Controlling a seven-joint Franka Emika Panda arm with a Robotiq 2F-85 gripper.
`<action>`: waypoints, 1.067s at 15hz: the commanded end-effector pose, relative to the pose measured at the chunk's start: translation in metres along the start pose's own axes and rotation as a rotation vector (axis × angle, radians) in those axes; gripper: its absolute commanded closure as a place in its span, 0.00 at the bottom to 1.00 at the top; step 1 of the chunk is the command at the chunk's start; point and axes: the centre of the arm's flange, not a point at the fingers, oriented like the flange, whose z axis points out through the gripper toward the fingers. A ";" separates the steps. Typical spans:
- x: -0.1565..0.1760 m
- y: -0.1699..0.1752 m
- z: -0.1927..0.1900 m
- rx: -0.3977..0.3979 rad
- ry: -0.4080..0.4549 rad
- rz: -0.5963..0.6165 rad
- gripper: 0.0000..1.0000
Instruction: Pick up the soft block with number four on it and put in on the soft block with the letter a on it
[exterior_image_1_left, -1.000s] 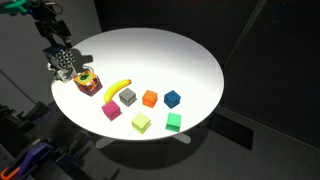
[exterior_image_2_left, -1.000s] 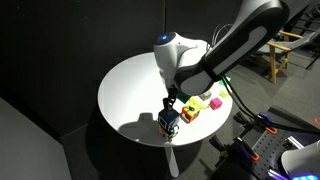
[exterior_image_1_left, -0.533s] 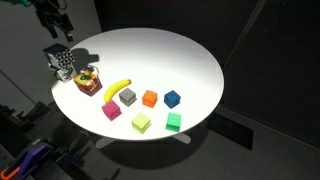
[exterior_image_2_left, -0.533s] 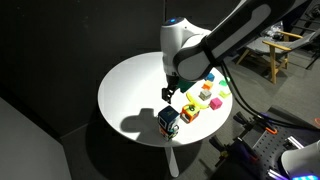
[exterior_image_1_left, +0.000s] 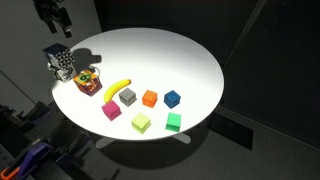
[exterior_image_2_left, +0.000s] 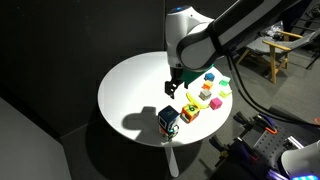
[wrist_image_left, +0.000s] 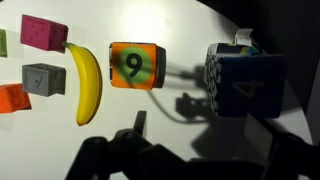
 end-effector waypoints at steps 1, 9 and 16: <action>-0.025 0.010 -0.020 -0.003 -0.044 0.013 0.00; -0.060 0.016 -0.043 0.027 0.014 0.023 0.00; -0.050 0.008 -0.038 0.009 0.007 0.006 0.00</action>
